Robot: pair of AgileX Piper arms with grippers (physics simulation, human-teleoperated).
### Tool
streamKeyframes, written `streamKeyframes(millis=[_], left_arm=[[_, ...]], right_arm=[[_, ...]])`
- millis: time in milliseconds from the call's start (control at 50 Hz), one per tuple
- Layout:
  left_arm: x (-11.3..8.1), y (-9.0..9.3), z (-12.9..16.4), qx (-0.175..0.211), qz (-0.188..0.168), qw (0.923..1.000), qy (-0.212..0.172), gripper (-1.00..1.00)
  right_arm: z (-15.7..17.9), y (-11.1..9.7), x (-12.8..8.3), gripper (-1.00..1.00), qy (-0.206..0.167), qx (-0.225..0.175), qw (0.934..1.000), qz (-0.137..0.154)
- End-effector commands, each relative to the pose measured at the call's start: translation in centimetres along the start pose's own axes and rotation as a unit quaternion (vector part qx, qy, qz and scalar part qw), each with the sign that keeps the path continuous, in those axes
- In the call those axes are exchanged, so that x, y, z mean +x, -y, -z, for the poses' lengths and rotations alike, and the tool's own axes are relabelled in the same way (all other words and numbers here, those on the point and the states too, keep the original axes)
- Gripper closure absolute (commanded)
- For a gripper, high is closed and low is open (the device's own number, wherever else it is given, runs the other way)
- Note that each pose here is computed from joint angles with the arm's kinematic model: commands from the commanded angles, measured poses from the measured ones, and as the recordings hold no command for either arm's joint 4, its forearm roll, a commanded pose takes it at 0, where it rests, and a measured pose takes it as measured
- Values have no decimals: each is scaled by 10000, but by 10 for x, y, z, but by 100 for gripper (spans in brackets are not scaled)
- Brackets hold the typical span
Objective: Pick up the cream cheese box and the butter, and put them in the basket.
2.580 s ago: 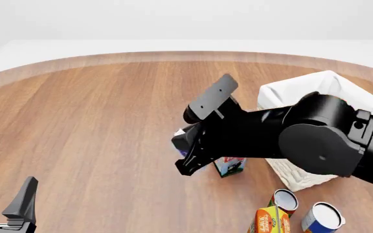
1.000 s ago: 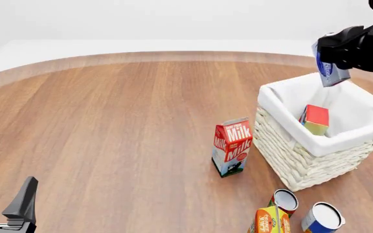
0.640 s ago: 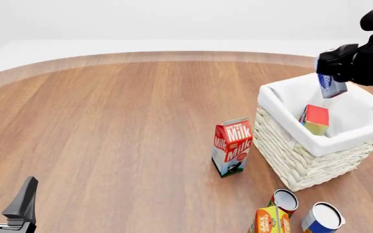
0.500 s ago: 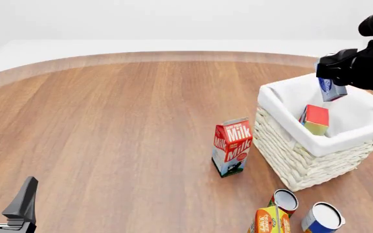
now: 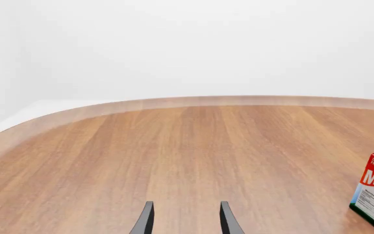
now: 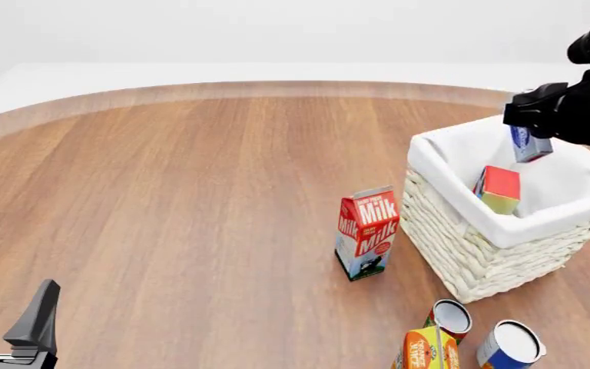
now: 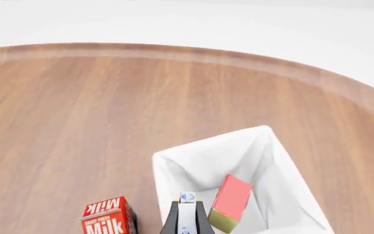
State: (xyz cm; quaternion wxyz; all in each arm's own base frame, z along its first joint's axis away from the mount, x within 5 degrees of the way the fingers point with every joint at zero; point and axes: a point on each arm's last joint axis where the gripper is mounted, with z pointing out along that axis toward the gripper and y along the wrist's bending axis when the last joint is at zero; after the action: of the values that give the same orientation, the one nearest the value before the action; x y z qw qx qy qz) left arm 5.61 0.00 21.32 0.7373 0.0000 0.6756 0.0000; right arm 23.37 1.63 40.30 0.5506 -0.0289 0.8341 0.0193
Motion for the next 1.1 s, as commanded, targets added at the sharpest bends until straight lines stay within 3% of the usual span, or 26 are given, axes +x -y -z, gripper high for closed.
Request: streamKeyframes(millis=[20, 360, 1100], left_arm=[[0, 0, 0, 0, 0, 10000, 0, -100], [0, 0, 0, 0, 0, 10000, 0, -100], [0, 0, 0, 0, 0, 10000, 0, -100]], right_arm=[[-11, 6, 3, 100, 5, 111, 9999, -98], [-31, 7, 20, 100, -156, 126, 9997, -164], [-57, 13, 33, 100, -287, 221, 9990, -276]])
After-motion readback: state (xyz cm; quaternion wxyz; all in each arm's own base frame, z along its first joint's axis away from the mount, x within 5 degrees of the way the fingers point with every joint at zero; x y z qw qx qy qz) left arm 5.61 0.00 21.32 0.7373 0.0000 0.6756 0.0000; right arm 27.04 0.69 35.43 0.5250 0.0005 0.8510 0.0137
